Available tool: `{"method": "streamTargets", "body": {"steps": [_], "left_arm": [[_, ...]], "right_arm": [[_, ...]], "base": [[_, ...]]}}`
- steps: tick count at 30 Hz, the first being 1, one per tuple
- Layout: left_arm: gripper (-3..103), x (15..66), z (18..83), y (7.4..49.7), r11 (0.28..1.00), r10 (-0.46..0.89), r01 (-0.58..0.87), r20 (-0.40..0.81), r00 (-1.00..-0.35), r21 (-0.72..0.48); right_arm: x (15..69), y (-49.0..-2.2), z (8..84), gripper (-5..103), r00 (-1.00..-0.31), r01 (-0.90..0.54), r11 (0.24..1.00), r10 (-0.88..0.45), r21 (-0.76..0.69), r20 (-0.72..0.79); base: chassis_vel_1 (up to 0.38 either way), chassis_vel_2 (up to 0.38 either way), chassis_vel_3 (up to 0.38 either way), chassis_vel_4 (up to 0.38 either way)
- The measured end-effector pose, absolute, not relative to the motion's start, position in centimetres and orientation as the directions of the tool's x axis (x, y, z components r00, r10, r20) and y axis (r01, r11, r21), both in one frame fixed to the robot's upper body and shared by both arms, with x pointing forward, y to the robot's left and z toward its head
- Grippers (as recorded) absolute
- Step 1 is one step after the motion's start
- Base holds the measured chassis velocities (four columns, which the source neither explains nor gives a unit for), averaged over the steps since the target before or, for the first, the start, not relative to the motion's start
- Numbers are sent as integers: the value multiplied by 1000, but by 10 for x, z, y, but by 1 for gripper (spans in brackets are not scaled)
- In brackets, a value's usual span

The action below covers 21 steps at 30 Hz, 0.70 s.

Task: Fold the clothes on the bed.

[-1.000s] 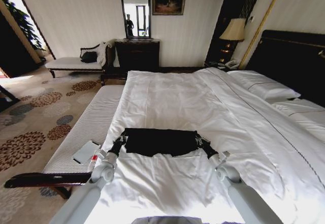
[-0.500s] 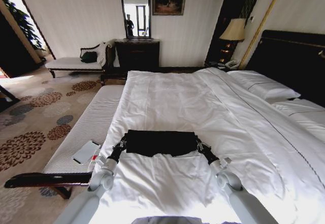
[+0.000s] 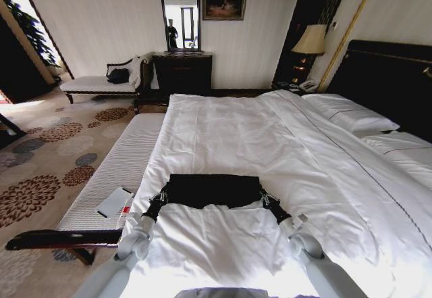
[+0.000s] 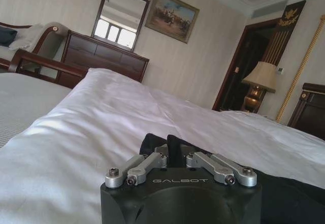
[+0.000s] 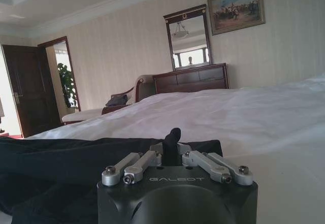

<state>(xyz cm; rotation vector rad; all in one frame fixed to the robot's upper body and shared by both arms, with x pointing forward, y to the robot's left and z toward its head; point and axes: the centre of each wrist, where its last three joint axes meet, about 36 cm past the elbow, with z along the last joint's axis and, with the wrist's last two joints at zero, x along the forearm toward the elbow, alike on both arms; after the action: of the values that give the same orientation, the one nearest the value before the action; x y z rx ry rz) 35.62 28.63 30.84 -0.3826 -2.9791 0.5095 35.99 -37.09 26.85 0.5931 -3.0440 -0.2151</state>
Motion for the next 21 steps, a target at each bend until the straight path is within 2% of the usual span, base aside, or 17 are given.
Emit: {"method": "streamTargets", "body": {"steps": [3, 4, 5, 6, 7, 8, 9, 11, 14, 15, 17, 20, 21], "left_arm": [[23, 351, 309, 289, 916, 274, 244, 53, -960, -318], [28, 349, 310, 290, 917, 276, 246, 54, -960, -314], [33, 345, 310, 295, 921, 277, 248, 56, -959, -301], [39, 343, 310, 298, 923, 274, 247, 56, -960, -294], [39, 343, 310, 298, 923, 274, 247, 56, -960, -294], [44, 341, 311, 299, 924, 273, 246, 55, -960, -291], [44, 339, 313, 302, 925, 271, 245, 53, -961, -289], [55, 334, 320, 311, 931, 256, 235, 40, -966, -279], [60, 333, 324, 316, 935, 249, 232, 31, -968, -270], [71, 330, 330, 324, 942, 241, 230, 14, -971, -243], [71, 330, 332, 326, 945, 240, 231, 10, -971, -233], [87, 323, 347, 332, 956, 253, 252, -14, -967, -152], [87, 323, 347, 332, 956, 253, 252, -14, -967, -152]], "right_arm": [[354, -370, 268, 24, -923, -380, 915, -384, 137, 10], [352, -371, 268, 24, -922, -381, 915, -386, 135, 10], [347, -371, 270, 34, -921, -385, 914, -390, 130, 8], [343, -373, 271, 40, -920, -388, 913, -392, 128, 8], [343, -373, 271, 40, -920, -388, 913, -392, 128, 8], [340, -374, 272, 40, -920, -389, 913, -392, 125, 7], [338, -377, 273, 45, -920, -389, 913, -392, 122, 5], [329, -387, 284, 55, -921, -389, 914, -390, 113, -12], [326, -392, 291, 61, -924, -383, 917, -383, 115, -23], [324, -403, 306, 72, -928, -372, 921, -369, 118, -48], [324, -406, 311, 72, -929, -370, 921, -366, 118, -54], [347, -420, 346, 89, -924, -382, 917, -374, 116, -84], [347, -420, 346, 89, -924, -382, 917, -374, 116, -84]], "base": [[0, 0, 0, 0], [0, 0, 0, 0], [0, 0, 0, 0], [0, 0, 0, 0], [0, 0, 0, 0], [0, 0, 0, 0], [0, 0, 0, 0], [0, 0, 0, 0], [0, 0, 0, 0], [0, 0, 0, 0], [0, 0, 0, 0], [0, 0, 0, 0], [0, 0, 0, 0]]}}
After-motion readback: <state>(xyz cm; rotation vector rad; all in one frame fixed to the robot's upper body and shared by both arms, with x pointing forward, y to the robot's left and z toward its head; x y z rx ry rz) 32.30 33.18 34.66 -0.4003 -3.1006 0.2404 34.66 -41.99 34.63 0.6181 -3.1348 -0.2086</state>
